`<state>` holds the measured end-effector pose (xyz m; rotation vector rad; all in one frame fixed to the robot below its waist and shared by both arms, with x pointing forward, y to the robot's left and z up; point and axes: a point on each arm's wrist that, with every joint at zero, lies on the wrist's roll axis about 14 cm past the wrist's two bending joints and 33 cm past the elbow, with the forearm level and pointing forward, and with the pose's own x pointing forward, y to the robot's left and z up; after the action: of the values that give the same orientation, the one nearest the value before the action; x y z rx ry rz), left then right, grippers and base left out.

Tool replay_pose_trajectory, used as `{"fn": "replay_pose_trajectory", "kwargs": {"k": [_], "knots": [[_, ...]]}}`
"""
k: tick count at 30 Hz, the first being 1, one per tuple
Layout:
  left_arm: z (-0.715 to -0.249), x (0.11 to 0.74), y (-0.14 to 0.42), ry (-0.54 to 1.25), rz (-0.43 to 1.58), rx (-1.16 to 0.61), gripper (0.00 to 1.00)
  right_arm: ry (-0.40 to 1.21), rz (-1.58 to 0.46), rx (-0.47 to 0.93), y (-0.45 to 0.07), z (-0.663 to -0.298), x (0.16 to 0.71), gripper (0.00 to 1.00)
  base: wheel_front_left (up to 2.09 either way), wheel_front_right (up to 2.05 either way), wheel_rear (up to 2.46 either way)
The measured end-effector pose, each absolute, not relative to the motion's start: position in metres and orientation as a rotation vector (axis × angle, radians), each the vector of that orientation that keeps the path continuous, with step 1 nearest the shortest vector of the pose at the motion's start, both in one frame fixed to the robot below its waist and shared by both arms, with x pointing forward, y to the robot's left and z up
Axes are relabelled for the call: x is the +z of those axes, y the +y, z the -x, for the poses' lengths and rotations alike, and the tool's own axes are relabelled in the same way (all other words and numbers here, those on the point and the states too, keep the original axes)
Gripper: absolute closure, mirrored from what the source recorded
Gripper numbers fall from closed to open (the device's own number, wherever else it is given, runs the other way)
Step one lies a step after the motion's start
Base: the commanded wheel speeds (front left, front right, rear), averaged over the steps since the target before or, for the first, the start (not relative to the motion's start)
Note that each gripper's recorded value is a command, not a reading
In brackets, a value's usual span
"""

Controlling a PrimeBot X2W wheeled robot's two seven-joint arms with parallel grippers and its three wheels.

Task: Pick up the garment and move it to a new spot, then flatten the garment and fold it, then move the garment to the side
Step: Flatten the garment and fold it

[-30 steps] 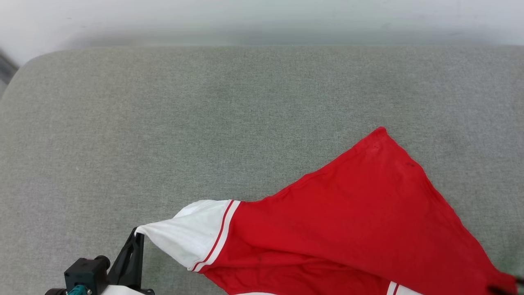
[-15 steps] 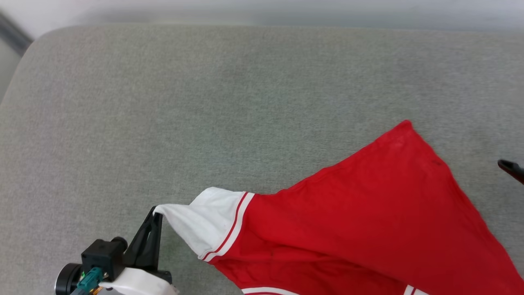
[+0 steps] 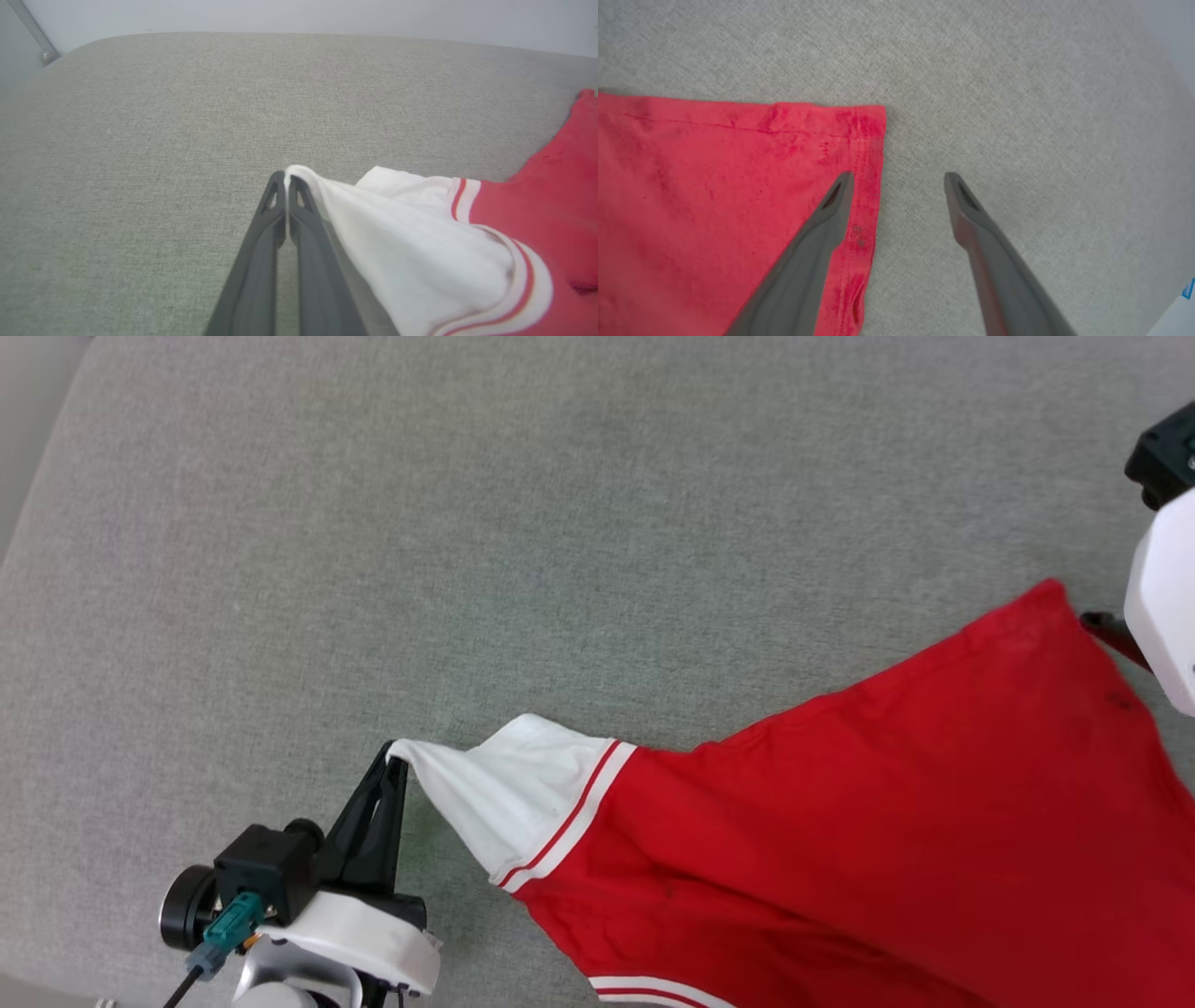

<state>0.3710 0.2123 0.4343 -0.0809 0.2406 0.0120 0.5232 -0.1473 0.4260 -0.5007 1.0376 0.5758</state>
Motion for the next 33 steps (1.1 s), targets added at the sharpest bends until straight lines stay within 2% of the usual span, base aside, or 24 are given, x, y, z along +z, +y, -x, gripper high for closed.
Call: {"fn": "replay_pose_trajectory", "kwargs": {"k": [5,12,13,14,19,23,33], "knots": [[-0.376,0.424,0.215,0.263,0.076,0.021,1.00,1.075,0.476,0.617,-0.129,-0.534,0.394,0.00,0.00,0.00,0.00],[-0.378,0.415,0.216,0.285,0.077,0.027,1.00,1.136,0.488,0.663,-0.122,-0.527,0.361,0.00,0.00,0.00,0.00],[-0.378,0.415,0.216,0.284,0.077,0.025,1.00,1.129,0.482,0.666,-0.122,-0.527,0.361,0.70,0.00,0.00,0.00],[-0.378,0.415,0.216,0.282,0.077,0.025,1.00,1.118,0.473,0.666,-0.121,-0.527,0.361,1.00,0.00,0.00,0.00],[-0.381,0.425,0.216,0.246,0.082,0.028,1.00,1.015,0.439,0.681,-0.113,-0.528,0.377,1.00,0.00,0.00,0.00],[-0.388,0.445,0.219,0.178,0.058,0.022,1.00,0.859,0.393,0.677,-0.108,-0.537,0.413,1.00,0.00,0.00,0.00],[-0.436,0.554,0.213,-0.140,-0.014,-0.059,1.00,0.486,0.351,0.577,-0.131,-0.553,0.525,1.00,0.00,0.00,0.00]]}}
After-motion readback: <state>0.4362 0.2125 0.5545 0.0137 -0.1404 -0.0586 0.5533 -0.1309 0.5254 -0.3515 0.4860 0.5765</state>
